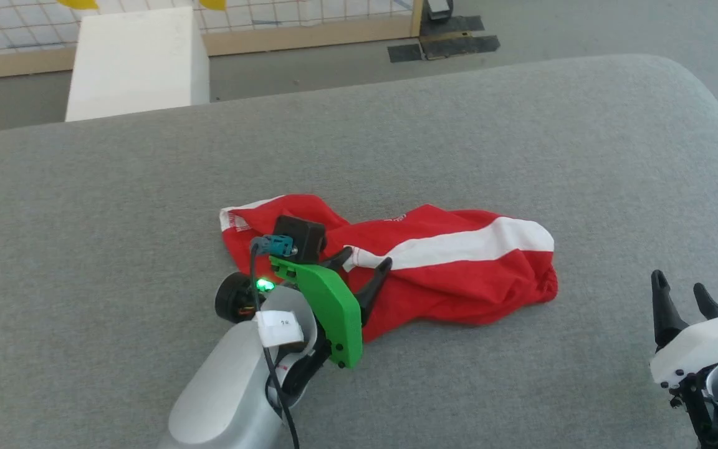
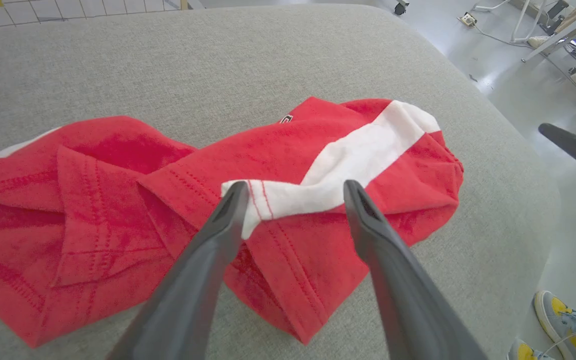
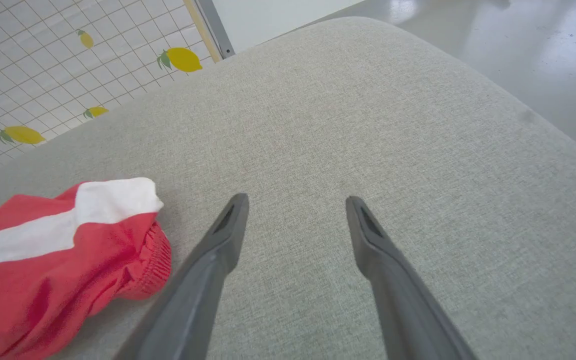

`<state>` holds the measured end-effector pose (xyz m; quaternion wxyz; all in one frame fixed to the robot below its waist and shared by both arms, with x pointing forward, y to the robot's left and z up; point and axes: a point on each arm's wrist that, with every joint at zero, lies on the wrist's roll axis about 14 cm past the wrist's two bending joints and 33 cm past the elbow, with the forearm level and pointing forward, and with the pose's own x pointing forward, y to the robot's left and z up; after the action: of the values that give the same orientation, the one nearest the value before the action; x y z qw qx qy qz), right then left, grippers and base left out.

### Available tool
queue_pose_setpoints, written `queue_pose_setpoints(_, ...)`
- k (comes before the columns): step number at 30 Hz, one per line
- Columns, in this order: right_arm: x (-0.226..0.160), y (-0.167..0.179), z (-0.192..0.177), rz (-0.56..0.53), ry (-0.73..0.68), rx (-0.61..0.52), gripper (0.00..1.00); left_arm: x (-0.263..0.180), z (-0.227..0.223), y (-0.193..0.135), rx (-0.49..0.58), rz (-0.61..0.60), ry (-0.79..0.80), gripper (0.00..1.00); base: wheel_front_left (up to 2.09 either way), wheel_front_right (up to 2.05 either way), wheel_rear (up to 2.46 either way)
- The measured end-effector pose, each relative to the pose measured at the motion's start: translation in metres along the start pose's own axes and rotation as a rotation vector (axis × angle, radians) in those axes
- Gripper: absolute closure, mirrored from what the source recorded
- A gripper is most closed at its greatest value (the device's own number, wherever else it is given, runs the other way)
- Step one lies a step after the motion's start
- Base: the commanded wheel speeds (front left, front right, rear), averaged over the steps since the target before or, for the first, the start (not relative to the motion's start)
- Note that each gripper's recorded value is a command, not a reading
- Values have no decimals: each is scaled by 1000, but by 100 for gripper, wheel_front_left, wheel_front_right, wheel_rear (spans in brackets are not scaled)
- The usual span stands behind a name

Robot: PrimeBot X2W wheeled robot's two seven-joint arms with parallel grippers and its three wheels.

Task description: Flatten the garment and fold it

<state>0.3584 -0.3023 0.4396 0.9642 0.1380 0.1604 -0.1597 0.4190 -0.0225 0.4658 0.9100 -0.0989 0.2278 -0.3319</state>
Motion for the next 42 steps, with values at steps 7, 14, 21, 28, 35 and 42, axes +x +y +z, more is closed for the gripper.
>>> queue_pose_setpoints(7, 0, -7, -8, -21, 19, 5, 0, 7, -12, 15, 36, 32, 37, 100, 0, 0, 0)
queue_pose_setpoints(14, 6, 8, -13, 19, 30, 0, 0, 2, -7, 21, 49, 50, 0, 100, 0, 0, 0)
queue_pose_setpoints(21, 11, 22, -14, 54, 31, 2, 0, -11, 33, 25, -5, 63, -177, 100, 0, 0, 0)
queue_pose_setpoints(28, 17, 41, -13, 103, 31, -5, 0, -67, 71, 79, -72, 273, -376, 100, 0, 0, 0)
queue_pose_setpoints(35, 21, 72, -17, 184, 45, -24, 0, -157, 1, 166, -269, 679, -323, 100, 0, 0, 0)
queue_pose_setpoints(42, 24, 90, -22, 230, 62, -37, 0, -194, -72, 182, -469, 831, -208, 0, 0, 0, 0)
